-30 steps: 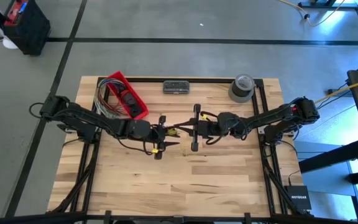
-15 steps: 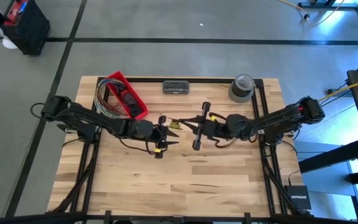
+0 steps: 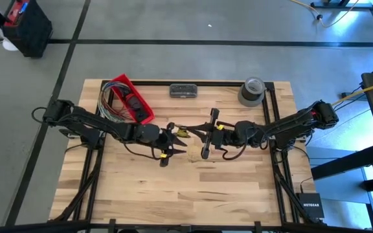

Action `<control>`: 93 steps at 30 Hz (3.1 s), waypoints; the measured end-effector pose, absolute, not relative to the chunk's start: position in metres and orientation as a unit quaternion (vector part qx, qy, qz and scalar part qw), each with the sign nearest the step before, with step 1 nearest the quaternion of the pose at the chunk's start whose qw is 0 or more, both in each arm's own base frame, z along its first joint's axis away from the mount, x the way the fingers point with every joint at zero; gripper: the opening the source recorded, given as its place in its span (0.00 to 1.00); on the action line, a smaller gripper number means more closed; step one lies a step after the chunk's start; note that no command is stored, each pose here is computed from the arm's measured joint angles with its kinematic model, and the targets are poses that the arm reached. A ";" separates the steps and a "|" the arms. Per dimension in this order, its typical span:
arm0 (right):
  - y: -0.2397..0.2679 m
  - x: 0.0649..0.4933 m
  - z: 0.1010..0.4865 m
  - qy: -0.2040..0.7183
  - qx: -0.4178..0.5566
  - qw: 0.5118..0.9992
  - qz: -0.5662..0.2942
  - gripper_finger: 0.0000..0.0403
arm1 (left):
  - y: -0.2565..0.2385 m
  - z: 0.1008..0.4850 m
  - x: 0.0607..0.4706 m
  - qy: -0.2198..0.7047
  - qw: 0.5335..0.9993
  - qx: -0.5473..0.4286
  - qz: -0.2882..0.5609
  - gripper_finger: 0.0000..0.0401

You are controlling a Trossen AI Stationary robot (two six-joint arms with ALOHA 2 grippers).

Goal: Coil cords
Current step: Coil the yellow wire on the spool

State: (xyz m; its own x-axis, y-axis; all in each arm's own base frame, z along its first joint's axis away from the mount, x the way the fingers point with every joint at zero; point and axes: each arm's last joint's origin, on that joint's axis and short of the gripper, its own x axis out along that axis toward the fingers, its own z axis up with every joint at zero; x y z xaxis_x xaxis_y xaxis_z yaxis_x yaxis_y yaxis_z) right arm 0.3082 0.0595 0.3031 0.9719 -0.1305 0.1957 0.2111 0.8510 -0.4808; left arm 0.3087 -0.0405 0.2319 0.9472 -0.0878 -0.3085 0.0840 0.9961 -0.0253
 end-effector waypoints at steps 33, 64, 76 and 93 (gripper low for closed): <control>0.060 0.309 0.301 -0.071 -0.263 0.958 -0.087 0.01 | -0.034 0.204 0.350 0.118 0.989 -0.047 -0.075 0.06; 0.060 0.308 0.279 0.059 -0.327 0.937 -0.110 0.01 | -0.048 0.284 0.238 0.227 0.955 0.073 0.177 0.01; 0.036 0.323 0.262 0.094 -0.309 0.934 -0.153 0.01 | -0.060 0.291 0.247 0.175 0.977 0.040 0.115 0.01; 0.042 0.362 0.256 0.084 -0.300 0.941 -0.132 0.01 | -0.063 0.275 0.285 0.122 0.985 0.036 0.118 0.01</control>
